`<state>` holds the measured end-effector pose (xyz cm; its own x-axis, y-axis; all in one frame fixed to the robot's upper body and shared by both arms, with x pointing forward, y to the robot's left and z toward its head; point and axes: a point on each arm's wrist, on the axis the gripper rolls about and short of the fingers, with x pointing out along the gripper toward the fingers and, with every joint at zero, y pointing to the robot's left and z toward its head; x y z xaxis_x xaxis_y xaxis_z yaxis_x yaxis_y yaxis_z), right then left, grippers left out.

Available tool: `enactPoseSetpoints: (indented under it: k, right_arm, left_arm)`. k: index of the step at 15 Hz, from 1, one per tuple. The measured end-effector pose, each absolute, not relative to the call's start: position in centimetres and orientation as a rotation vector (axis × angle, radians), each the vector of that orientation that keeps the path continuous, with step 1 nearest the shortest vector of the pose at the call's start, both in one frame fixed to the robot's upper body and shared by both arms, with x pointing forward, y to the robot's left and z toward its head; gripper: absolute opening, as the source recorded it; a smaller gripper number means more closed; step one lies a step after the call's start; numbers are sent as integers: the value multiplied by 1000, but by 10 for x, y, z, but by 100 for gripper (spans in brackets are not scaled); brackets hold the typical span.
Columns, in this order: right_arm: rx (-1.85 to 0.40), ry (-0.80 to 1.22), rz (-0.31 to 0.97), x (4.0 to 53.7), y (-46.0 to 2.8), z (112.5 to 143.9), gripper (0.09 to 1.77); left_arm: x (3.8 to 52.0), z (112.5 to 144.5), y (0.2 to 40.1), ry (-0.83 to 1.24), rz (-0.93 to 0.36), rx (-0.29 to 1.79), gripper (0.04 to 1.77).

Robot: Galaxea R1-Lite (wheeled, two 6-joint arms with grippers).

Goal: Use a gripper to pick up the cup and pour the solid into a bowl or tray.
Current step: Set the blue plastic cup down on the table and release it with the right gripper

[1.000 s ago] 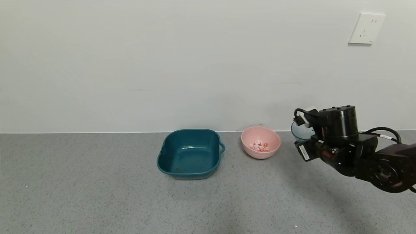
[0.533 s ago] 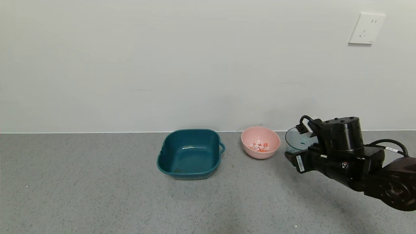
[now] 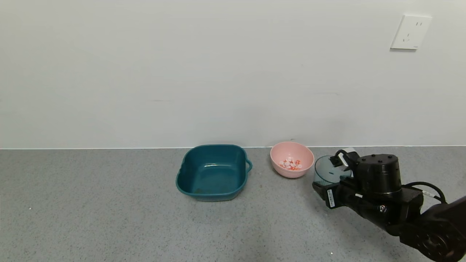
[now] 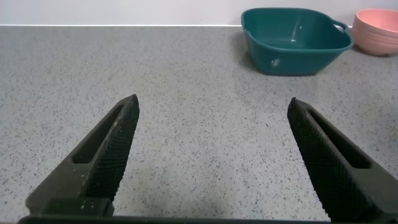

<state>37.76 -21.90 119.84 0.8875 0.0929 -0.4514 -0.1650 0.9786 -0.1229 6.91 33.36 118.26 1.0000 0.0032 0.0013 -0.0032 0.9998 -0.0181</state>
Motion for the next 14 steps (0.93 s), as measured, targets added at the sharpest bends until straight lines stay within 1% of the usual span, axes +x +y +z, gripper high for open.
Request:
enactPoseSetpoints:
  k: [5,11,14]
  right_arm:
    - [-182,540,150,372,-222,1175,133]
    - [-190,562,154,369,-222,1170,133]
    - [-191,562,158,369,-221,1170,146]
  left_arm:
    - [69,1183,334,-1,3,-18,172]
    - [69,1183,334,-1,4,-18,172]
    - [69,1183,334,-1,3,-18,172]
